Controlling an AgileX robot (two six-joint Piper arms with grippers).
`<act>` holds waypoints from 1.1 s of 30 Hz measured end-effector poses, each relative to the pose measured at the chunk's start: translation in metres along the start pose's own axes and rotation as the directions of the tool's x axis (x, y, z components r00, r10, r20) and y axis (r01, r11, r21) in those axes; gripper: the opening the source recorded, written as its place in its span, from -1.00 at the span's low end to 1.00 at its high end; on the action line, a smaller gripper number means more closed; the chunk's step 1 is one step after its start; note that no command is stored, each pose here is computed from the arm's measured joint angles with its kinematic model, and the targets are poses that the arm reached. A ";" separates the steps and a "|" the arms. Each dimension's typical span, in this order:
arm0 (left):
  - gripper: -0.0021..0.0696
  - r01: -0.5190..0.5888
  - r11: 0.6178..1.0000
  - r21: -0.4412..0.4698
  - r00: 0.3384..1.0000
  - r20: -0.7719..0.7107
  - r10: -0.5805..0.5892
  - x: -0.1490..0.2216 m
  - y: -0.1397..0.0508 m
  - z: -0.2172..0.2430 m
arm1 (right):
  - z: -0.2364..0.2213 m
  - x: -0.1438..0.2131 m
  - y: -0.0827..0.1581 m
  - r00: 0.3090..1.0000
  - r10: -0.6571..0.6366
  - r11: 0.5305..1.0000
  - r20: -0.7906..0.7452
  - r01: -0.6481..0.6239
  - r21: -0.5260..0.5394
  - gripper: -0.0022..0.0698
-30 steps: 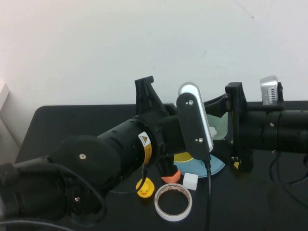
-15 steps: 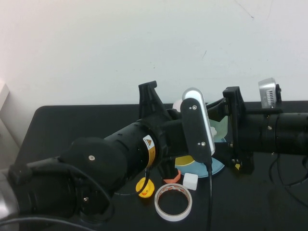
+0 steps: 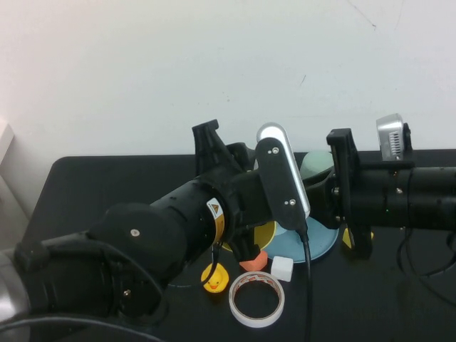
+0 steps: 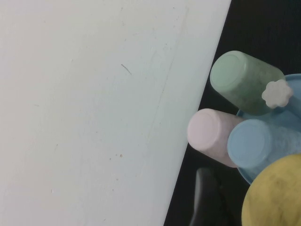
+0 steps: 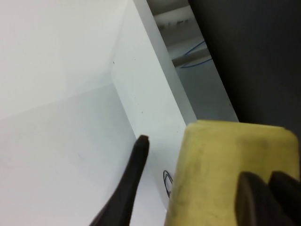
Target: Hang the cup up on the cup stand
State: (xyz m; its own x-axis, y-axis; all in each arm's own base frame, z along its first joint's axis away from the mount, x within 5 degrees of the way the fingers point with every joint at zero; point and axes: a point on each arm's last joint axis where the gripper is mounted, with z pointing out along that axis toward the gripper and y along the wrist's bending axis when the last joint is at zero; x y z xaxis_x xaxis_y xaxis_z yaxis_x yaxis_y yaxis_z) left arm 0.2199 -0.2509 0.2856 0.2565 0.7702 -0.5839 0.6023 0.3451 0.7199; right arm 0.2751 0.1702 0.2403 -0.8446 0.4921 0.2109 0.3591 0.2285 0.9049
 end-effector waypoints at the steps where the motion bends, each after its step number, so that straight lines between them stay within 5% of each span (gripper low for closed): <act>1: 0.07 0.001 1.000 -0.001 1.000 -0.001 -0.001 0.000 0.000 0.000 | 0.000 0.000 0.000 1.000 -0.004 1.000 0.000 0.004 0.000 -0.86; 8: 0.02 0.009 0.999 -0.032 1.000 -0.023 -0.010 0.002 0.003 0.000 | 0.000 0.001 0.000 1.000 -0.021 1.000 -0.010 0.021 -0.002 -0.94; 15: -0.79 0.012 0.996 -0.091 0.998 -0.062 -0.017 0.005 0.007 -0.001 | 0.001 0.003 0.000 0.999 -0.047 0.999 -0.023 0.047 -0.005 -0.94; 24: -0.80 0.061 0.976 -0.210 0.995 -0.062 -0.076 0.002 0.029 -0.024 | 0.001 0.005 0.001 0.950 -0.311 0.950 -0.033 0.311 -0.016 -0.94; 33: -0.80 0.367 0.899 -0.239 0.924 -0.019 -0.382 0.002 0.050 -0.065 | 0.002 0.003 0.000 0.819 -0.574 0.819 -0.012 0.574 -0.003 -0.94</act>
State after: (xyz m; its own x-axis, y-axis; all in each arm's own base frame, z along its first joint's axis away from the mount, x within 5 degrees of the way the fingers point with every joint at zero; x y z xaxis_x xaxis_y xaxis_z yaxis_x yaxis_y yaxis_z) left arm 0.2014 -0.1968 0.3452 -0.0071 0.5897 -0.8076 0.4548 0.7212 0.5226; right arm 0.2731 0.1730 0.2401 -0.9026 0.2616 -0.3418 -0.1917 0.4668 0.8634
